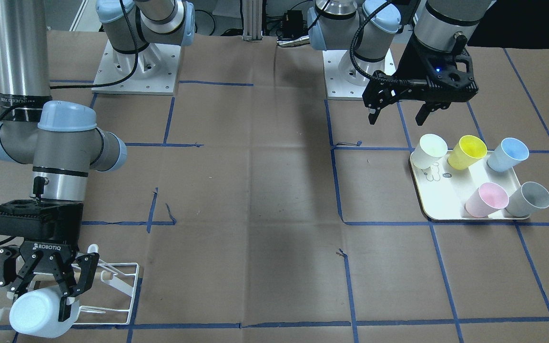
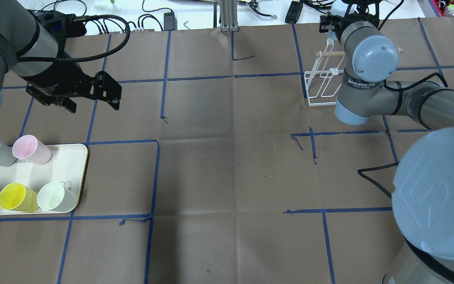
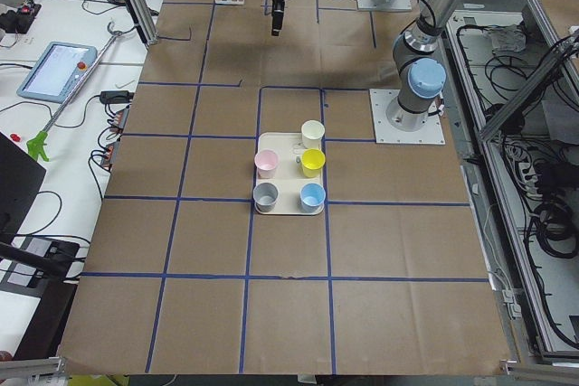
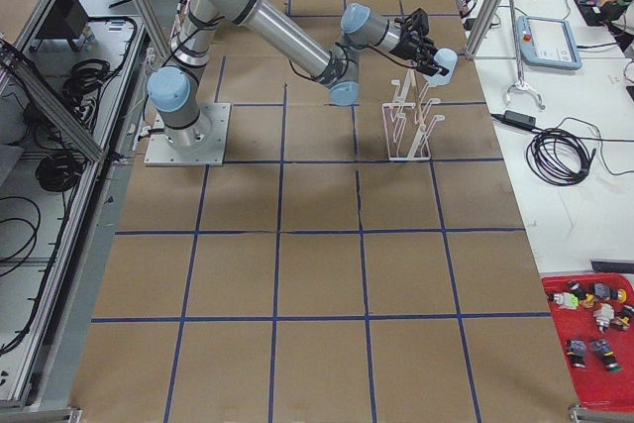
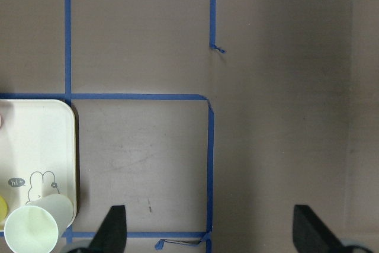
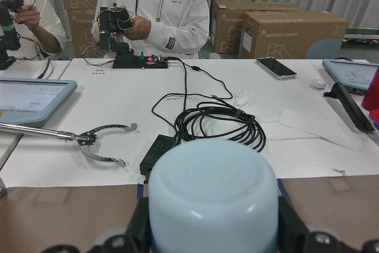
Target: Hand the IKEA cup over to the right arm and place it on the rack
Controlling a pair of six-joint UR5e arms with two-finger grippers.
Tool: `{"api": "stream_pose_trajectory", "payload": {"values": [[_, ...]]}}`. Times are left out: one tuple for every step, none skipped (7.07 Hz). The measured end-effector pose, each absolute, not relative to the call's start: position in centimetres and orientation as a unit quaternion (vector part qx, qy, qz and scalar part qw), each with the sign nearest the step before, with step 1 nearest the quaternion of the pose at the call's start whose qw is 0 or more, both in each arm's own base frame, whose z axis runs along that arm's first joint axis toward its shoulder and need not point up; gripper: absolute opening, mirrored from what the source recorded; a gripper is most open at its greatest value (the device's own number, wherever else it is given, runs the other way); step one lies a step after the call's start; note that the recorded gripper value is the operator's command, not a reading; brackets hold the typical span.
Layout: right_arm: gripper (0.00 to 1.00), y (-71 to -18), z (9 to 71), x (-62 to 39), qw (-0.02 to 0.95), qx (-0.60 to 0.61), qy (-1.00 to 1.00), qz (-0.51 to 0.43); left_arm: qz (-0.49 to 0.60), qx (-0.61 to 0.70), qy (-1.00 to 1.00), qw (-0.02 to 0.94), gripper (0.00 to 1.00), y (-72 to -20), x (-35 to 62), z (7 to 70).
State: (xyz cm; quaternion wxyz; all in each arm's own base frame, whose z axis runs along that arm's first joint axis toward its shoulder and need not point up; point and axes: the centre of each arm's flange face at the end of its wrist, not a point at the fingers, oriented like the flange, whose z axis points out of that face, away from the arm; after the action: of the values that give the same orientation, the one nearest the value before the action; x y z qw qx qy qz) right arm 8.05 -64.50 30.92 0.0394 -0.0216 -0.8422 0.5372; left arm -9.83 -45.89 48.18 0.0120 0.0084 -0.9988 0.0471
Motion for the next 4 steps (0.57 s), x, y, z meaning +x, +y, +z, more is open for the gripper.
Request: {"api": "stream_pose_trajectory", "payload": {"values": [[0.11,-64.8,30.5,8.0,0.038,-0.022,-0.843,0.536,0.043,0.008,-0.999,0.012,1.00,-45.7,-9.9,48.0],[0.11,-65.0,29.8,8.1,0.037,-0.023,-0.846,0.532,0.040,0.008,-0.999,0.012,1.00,-45.6,-9.9,47.9],[0.11,-65.0,29.3,8.3,0.035,-0.023,-0.846,0.531,0.038,0.007,-0.999,0.012,1.00,-45.4,-9.9,47.7],[0.13,-65.0,28.6,8.5,0.034,-0.023,-0.845,0.533,0.035,0.006,-0.999,0.012,1.00,-45.0,-9.8,47.4]]}}
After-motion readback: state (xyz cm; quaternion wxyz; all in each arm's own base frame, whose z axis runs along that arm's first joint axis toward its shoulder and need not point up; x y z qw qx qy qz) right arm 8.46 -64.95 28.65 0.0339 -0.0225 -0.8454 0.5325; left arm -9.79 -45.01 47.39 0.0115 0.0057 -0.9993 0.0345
